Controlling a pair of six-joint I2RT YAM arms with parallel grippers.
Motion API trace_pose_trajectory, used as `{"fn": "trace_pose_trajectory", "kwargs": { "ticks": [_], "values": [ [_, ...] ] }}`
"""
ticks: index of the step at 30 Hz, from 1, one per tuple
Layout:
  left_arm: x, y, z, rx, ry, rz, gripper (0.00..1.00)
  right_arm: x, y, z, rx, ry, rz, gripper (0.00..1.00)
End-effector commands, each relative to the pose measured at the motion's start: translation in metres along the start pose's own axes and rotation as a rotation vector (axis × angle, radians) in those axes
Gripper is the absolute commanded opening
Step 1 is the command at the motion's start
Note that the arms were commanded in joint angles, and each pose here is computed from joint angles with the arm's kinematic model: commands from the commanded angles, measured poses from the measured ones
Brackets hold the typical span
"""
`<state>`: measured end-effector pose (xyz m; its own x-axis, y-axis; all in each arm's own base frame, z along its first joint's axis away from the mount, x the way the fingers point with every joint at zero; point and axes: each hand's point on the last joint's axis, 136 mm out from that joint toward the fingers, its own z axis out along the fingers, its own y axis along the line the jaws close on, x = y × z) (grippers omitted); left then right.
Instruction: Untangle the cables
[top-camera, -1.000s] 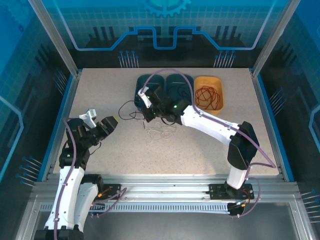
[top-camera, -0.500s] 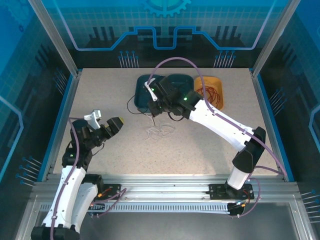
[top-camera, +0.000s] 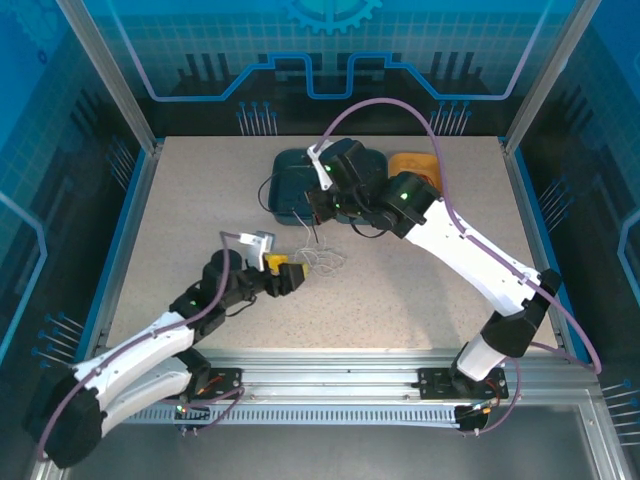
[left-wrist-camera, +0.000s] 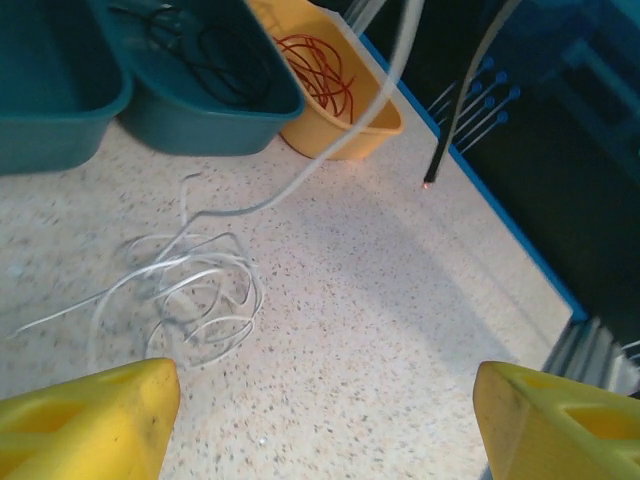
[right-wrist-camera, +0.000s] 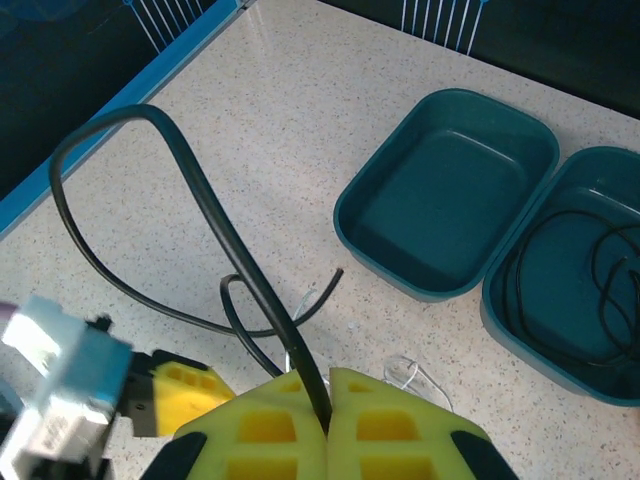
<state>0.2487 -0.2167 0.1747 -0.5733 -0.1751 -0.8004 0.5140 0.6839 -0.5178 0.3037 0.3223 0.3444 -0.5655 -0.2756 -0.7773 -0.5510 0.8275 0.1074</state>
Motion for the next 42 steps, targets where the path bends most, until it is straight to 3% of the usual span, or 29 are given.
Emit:
{"fn": "trace_pose_trajectory", "kwargs": {
  "ticks": [1, 7, 12, 17, 22, 30, 38, 42],
  "values": [
    [-0.027, 0.001, 0.011, -0.053, -0.170, 0.200, 0.78, -0.005, 0.004, -0.019, -0.026, -0.024, 0.024, 0.00],
    [-0.028, 0.013, 0.039, -0.079, -0.199, 0.198, 0.75, -0.006, 0.007, -0.027, -0.053, -0.036, 0.035, 0.00],
    [-0.028, 0.021, 0.055, -0.087, -0.222, 0.104, 0.54, -0.005, 0.003, -0.033, -0.041, -0.041, 0.038, 0.00],
    [-0.017, 0.021, 0.064, -0.066, -0.174, 0.040, 0.30, -0.006, -0.013, -0.041, 0.034, -0.054, 0.026, 0.00],
    [0.011, 0.031, 0.060, -0.085, -0.090, -0.024, 0.15, -0.016, -0.037, -0.060, 0.135, -0.093, 0.020, 0.00],
    [0.050, 0.031, 0.048, -0.069, 0.027, -0.106, 0.16, -0.023, -0.105, -0.071, 0.285, -0.127, 0.138, 0.00],
    [0.056, 0.018, 0.048, -0.061, 0.067, -0.107, 0.19, -0.010, -0.157, -0.016, 0.294, -0.046, 0.271, 0.00],
    [0.051, 0.014, 0.048, -0.059, 0.071, -0.117, 0.30, -0.003, -0.181, 0.023, 0.297, 0.001, 0.334, 0.00]
  ]
}}
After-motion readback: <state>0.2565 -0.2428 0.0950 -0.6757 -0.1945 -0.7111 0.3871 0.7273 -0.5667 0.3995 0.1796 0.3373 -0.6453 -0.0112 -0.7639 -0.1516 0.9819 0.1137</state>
